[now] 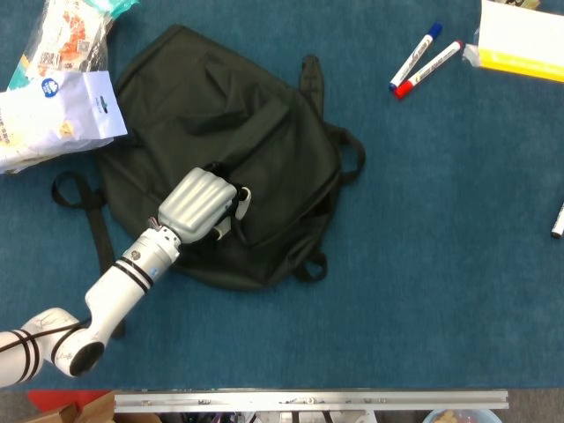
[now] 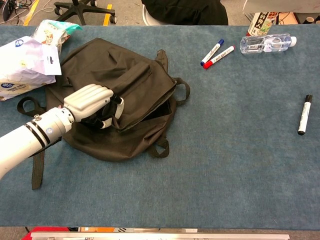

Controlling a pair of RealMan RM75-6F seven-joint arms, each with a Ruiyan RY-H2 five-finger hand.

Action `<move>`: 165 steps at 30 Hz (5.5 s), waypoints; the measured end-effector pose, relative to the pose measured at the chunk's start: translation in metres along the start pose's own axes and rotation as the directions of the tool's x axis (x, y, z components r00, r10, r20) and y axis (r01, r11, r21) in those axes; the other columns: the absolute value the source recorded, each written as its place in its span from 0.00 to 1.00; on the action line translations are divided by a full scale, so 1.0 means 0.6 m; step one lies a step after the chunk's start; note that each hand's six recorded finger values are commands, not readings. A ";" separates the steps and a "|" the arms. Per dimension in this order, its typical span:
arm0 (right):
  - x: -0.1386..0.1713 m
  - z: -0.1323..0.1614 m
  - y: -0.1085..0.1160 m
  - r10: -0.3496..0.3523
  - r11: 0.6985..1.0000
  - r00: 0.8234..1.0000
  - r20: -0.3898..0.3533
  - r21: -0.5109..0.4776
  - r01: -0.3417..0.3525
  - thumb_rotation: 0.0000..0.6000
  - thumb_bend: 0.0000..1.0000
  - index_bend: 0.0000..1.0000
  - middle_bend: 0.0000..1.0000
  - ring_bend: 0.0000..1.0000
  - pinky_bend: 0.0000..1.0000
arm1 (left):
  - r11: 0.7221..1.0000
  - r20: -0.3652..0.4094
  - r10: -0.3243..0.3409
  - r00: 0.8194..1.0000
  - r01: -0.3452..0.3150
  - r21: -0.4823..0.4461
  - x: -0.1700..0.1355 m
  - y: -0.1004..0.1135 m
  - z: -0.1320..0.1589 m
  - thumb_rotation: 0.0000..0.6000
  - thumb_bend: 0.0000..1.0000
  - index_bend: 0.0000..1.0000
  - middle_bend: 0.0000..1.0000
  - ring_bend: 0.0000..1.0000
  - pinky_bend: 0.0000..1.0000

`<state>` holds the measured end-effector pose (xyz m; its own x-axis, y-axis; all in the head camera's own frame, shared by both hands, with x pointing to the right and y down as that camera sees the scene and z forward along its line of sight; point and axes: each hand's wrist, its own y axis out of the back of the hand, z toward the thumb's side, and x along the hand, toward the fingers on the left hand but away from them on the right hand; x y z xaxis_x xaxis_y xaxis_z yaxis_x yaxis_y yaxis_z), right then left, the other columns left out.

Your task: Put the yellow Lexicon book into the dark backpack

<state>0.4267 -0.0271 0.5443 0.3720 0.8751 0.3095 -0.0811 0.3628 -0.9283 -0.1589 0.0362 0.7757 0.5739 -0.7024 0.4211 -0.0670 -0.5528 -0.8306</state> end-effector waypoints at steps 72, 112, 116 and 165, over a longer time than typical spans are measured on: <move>-0.048 0.467 -0.123 -0.097 0.957 0.797 -0.596 -0.276 -0.090 1.00 0.30 0.87 0.81 0.69 0.68 | 0.750 -0.192 -0.155 0.969 -0.010 -0.661 -0.078 0.257 -0.130 1.00 0.39 0.73 0.72 0.62 0.17; 0.025 0.537 -0.206 -0.025 0.979 0.695 -0.719 -0.158 -0.128 1.00 0.28 0.88 0.82 0.70 0.68 | 0.715 -0.209 -0.186 0.960 -0.013 -0.699 -0.119 0.266 -0.139 1.00 0.39 0.72 0.72 0.61 0.17; 0.014 0.533 -0.214 0.010 0.982 0.711 -0.703 -0.126 -0.138 1.00 0.28 0.88 0.83 0.70 0.68 | 0.716 -0.200 -0.184 0.962 -0.009 -0.698 -0.122 0.268 -0.134 1.00 0.39 0.72 0.72 0.61 0.17; -0.060 0.658 -0.239 0.028 0.984 0.744 -0.667 -0.113 -0.139 1.00 0.07 0.79 0.70 0.58 0.62 | 0.729 -0.226 -0.218 0.949 0.004 -0.685 -0.133 0.269 -0.134 1.00 0.39 0.71 0.72 0.60 0.17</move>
<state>0.0598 0.0155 0.7478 0.8916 0.4480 0.0665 -0.0271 0.1994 -0.9795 -0.2809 -0.0332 0.6374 0.3746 -0.6480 0.6632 -0.6053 -0.7127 -0.3545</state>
